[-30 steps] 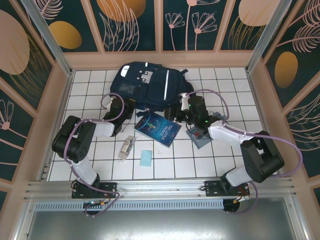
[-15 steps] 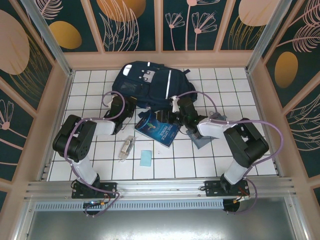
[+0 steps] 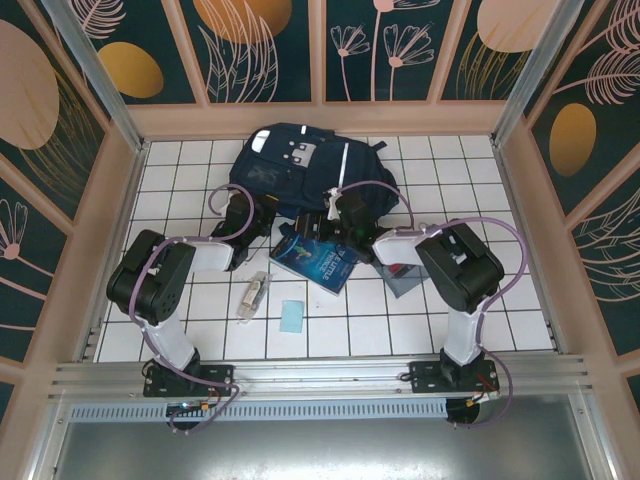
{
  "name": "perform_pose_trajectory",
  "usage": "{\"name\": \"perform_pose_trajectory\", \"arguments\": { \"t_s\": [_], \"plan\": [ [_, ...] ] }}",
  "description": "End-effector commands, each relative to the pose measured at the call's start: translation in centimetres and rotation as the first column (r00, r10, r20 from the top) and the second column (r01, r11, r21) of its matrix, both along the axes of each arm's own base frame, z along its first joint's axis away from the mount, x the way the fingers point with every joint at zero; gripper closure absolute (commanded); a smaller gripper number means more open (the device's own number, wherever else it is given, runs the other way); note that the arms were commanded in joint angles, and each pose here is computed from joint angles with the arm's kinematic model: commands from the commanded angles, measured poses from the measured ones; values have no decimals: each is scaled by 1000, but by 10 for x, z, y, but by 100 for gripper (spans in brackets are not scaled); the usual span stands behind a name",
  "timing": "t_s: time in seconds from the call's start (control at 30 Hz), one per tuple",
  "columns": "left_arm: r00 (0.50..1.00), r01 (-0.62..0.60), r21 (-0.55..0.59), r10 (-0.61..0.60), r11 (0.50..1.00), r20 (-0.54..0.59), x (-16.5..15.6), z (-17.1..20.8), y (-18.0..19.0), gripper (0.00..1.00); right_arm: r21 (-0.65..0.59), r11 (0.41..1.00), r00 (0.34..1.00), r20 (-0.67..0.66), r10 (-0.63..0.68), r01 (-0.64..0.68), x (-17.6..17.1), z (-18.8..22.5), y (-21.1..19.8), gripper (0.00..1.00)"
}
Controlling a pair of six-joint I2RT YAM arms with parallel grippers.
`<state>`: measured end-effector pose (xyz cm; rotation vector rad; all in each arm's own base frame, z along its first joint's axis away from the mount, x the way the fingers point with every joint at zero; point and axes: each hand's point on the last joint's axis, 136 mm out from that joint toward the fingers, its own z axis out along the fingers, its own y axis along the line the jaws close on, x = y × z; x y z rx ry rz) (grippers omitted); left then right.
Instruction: Pack the student bag
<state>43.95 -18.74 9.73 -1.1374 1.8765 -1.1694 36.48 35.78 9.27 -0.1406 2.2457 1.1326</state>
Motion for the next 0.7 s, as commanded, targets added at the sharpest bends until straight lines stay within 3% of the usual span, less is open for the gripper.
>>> {"name": "perform_pose_trajectory", "arguments": {
  "t_s": [0.0, 0.2, 0.47, 0.67],
  "plan": [
    [993, 63, -111, -51, 992, 105, 1, 37, -22, 100, 18, 995, 995, -11, -96, 96, 19, -1, 2, 38],
    [991, 79, -135, -64, 988, 114, 1, 41, -30, 100, -38, 990, 990, -34, -136, 134, 27, -13, 10, 37],
    [992, 38, -153, -19, 988, 124, 6, 51, -25, 100, -38, 985, 981, -92, -170, 167, 3, -11, 8, 36],
    [990, 55, -93, -42, 994, 136, 16, 66, -30, 100, -82, 977, 978, -48, -202, 198, 13, -10, 3, 33]
  ]
}}
